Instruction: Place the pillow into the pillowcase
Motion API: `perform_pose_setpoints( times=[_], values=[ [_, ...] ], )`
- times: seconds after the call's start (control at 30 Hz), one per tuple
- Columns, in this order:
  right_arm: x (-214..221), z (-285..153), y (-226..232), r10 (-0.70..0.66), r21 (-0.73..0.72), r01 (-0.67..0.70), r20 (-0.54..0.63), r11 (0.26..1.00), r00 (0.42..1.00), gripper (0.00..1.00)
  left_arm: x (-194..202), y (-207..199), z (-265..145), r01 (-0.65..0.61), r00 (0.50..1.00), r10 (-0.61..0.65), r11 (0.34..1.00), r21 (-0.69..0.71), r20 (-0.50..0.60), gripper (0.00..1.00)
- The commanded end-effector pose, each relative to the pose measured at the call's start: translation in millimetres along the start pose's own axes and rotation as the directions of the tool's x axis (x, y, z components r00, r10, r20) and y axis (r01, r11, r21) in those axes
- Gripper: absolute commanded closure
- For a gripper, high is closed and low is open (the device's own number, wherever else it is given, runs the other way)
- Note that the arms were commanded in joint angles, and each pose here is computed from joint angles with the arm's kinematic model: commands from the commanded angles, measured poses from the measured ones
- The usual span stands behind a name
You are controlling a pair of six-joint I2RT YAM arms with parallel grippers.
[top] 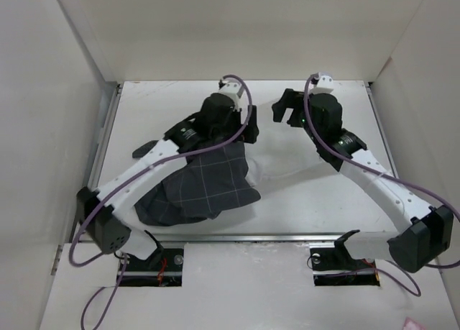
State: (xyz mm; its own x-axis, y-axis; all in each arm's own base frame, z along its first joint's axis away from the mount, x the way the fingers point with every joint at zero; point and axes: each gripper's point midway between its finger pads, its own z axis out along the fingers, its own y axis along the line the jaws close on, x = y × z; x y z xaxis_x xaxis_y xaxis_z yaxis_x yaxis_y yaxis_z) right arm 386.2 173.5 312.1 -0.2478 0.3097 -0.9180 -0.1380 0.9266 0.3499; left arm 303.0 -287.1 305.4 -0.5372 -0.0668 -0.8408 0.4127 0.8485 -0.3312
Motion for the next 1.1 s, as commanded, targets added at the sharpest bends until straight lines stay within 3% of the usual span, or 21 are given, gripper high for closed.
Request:
perform_pose_setpoints(
  times=[0.0,0.2,0.37,0.4,0.5,0.53,0.6,0.63,0.7,0.8,0.83,0.9,0.97,1.07],
  values=[
    [38,-8,-13,-0.103,0.029,0.111,-0.199,0.993,0.975,0.00,28,2,25,-0.016,0.992,0.013,1.000,-0.020,-0.125,0.06],
    [79,6,-14,-0.110,-0.024,0.108,-0.334,0.994,0.936,0.00,55,50,62,-0.056,0.974,-0.013,0.954,-0.296,-0.225,0.17],
    [113,23,-36,-0.107,0.040,0.138,-0.433,0.990,0.895,0.00,63,52,72,-0.048,0.967,-0.030,0.953,-0.298,-0.252,0.51],
    [131,27,-43,-0.109,0.052,0.151,-0.472,0.987,0.875,0.00,62,52,73,-0.045,0.969,-0.030,0.955,-0.294,-0.244,0.66],
    [147,42,-51,-0.086,0.065,0.136,-0.504,0.989,0.860,0.00,63,52,72,-0.039,0.968,-0.039,0.953,-0.300,-0.249,0.87],
    [160,50,-55,-0.085,0.074,0.146,-0.532,0.987,0.843,0.03,63,52,72,-0.039,0.968,-0.039,0.953,-0.300,-0.249,0.98],
    [170,59,-48,-0.082,0.045,0.129,-0.558,0.991,0.826,0.13,59,57,68,-0.037,0.972,-0.042,0.944,-0.328,-0.232,1.00],
    [186,62,-52,-0.080,0.044,0.131,-0.591,0.990,0.803,0.27,55,55,65,-0.032,0.974,-0.043,0.946,-0.324,-0.221,1.00],
    [186,66,-44,-0.080,0.013,0.108,-0.589,0.994,0.804,0.41,47,56,61,-0.033,0.981,-0.031,0.945,-0.326,-0.189,1.00],
    [172,67,-34,-0.107,-0.056,0.091,-0.545,0.994,0.832,0.93,31,47,60,-0.020,0.992,-0.017,0.959,-0.281,-0.127,1.00],
    [169,63,-28,-0.117,-0.091,0.080,-0.536,0.993,0.836,1.00,25,46,62,-0.042,0.994,0.012,0.963,-0.267,-0.113,1.00],
    [135,57,-6,-0.150,-0.193,0.072,-0.432,0.979,0.889,1.00,-11,33,62,-0.030,1.000,0.027,0.975,-0.220,-0.017,1.00],
    [119,45,7,-0.151,-0.260,0.053,-0.372,0.964,0.916,1.00,-25,25,69,-0.057,0.998,0.059,0.979,-0.197,0.006,1.00],
    [61,24,32,-0.134,-0.351,0.065,-0.178,0.934,0.975,1.00,-55,0,83,-0.076,0.995,0.083,0.990,-0.122,0.050,1.00]
  ],
)
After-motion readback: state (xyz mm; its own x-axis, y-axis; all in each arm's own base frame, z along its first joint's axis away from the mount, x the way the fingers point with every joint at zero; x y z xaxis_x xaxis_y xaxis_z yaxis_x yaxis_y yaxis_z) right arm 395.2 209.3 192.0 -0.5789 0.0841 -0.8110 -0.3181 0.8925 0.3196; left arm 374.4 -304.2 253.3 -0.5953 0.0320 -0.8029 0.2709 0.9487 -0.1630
